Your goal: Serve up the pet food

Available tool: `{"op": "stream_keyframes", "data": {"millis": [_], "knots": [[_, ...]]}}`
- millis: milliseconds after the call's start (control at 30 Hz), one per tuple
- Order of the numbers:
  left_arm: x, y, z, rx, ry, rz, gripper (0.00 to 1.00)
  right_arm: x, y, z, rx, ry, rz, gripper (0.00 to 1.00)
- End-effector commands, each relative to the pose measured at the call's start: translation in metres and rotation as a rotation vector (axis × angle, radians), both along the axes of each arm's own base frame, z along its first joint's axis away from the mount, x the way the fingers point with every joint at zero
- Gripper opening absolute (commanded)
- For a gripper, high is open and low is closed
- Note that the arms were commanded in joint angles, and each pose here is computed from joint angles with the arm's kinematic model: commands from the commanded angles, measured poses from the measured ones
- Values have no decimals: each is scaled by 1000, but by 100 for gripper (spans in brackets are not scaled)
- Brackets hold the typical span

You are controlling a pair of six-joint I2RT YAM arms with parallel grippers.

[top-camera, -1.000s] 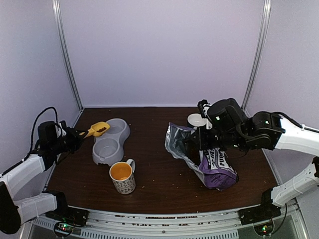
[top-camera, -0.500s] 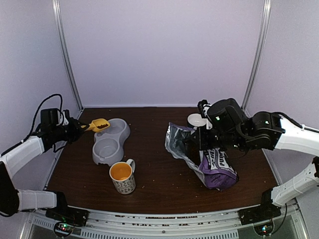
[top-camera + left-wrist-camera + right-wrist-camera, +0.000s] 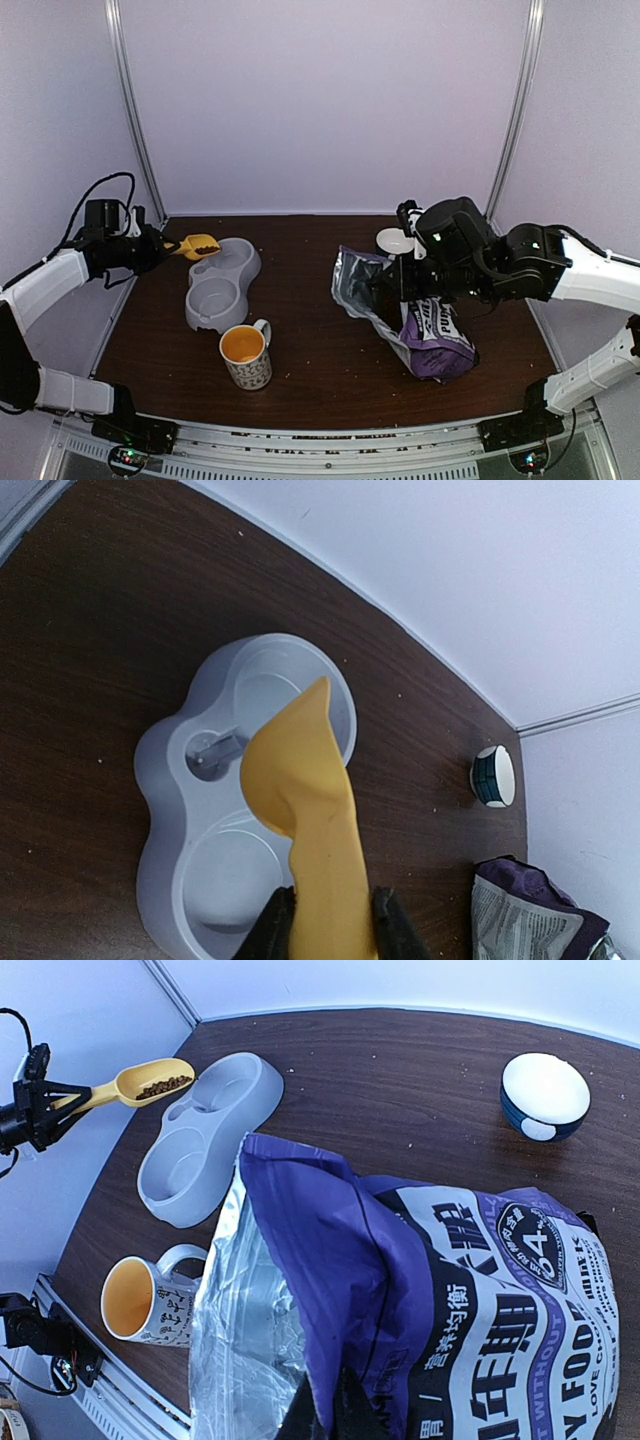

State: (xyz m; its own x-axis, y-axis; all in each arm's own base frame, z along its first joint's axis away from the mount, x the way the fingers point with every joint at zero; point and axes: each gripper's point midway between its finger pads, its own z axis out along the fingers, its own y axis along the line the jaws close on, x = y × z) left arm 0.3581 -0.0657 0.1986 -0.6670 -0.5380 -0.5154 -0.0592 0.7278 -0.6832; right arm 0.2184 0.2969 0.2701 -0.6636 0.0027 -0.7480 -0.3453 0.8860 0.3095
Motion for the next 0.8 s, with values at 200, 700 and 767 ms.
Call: {"op": "stream_keyframes", "data": {"millis": [200,700,767], "knots": [[18,5,20,109,-32,-61,0,4,-17,2,-8,-19,-45,0],[29,6,23,239,9,-175,0,4,-19,0,-11,-14,-42,0],[30,5,23,242,11,-194,0,4,-19,0,-11,-14,-43,0]]}}
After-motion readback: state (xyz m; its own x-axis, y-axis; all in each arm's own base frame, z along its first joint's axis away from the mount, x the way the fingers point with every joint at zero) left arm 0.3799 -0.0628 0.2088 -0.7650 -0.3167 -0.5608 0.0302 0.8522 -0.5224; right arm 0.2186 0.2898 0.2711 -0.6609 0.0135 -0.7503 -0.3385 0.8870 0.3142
